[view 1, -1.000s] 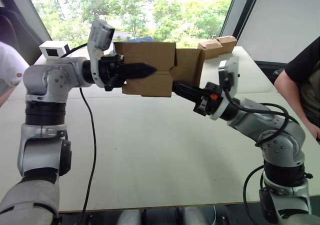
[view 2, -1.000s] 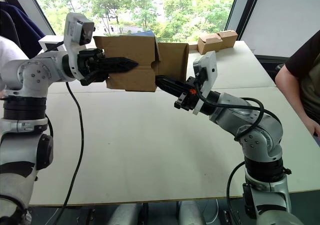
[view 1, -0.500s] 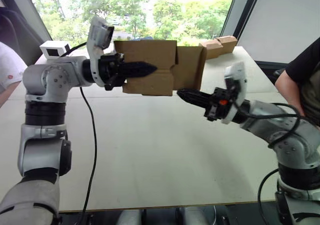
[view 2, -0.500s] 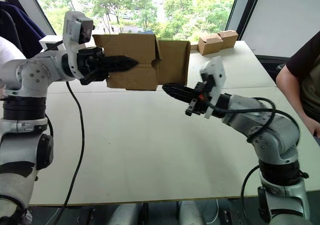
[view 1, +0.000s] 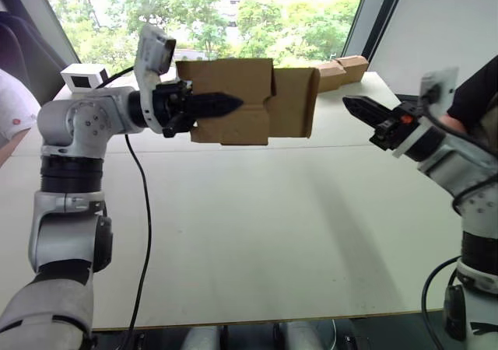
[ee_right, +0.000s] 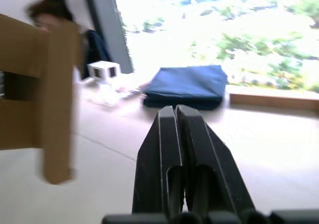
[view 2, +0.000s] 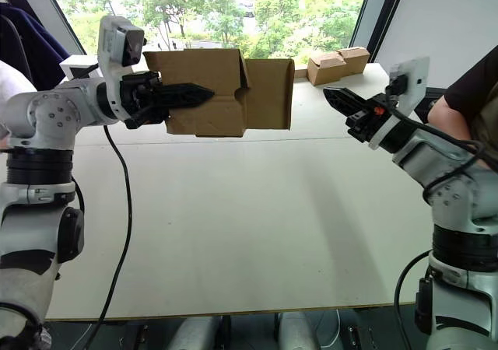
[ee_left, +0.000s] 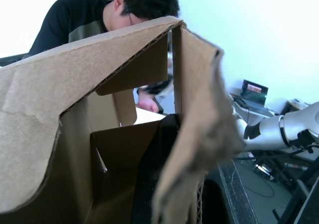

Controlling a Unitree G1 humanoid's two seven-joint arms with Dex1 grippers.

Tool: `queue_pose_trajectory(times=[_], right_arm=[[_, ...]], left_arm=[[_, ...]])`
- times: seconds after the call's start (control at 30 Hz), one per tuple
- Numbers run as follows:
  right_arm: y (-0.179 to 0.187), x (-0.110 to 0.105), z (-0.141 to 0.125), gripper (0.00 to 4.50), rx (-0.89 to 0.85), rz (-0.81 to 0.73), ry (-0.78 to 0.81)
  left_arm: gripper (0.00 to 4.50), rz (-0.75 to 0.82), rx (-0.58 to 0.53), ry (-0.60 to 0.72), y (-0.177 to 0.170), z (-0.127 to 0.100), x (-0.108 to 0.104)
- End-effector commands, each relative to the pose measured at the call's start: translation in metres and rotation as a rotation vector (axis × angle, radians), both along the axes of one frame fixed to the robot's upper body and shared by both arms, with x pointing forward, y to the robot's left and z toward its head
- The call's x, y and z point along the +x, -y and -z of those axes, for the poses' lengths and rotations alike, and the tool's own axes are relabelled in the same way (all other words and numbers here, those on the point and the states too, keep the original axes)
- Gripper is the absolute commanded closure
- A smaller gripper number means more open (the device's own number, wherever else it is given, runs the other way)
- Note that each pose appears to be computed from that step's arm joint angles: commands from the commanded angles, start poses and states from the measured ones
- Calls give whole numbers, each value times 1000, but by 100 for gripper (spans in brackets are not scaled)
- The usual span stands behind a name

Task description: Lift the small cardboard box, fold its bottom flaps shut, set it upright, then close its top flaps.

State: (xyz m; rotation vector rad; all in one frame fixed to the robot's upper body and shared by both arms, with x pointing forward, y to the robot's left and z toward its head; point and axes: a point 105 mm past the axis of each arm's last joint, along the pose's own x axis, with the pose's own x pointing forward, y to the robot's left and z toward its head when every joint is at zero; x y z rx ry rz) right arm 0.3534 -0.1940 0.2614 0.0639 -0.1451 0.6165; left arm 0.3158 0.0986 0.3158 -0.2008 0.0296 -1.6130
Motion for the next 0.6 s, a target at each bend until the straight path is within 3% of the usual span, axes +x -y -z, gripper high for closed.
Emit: queue_pose_trajectory(times=[0.03,0.17,0.37,0.6], right_arm=[[-19,1,-5,444,-54,-56,69],[-47,-8,-16,444,36,-201,100],[-80,-49,-32,444,225,-456,95],[-94,-71,-47,444,379,-556,77]], left_arm=[[450,10,-1,58,1,-10,-4],[450,8,-2,58,0,-11,-4],[450,-10,5,52,-3,-10,-4],[450,-19,-12,44,-5,-10,-4]])
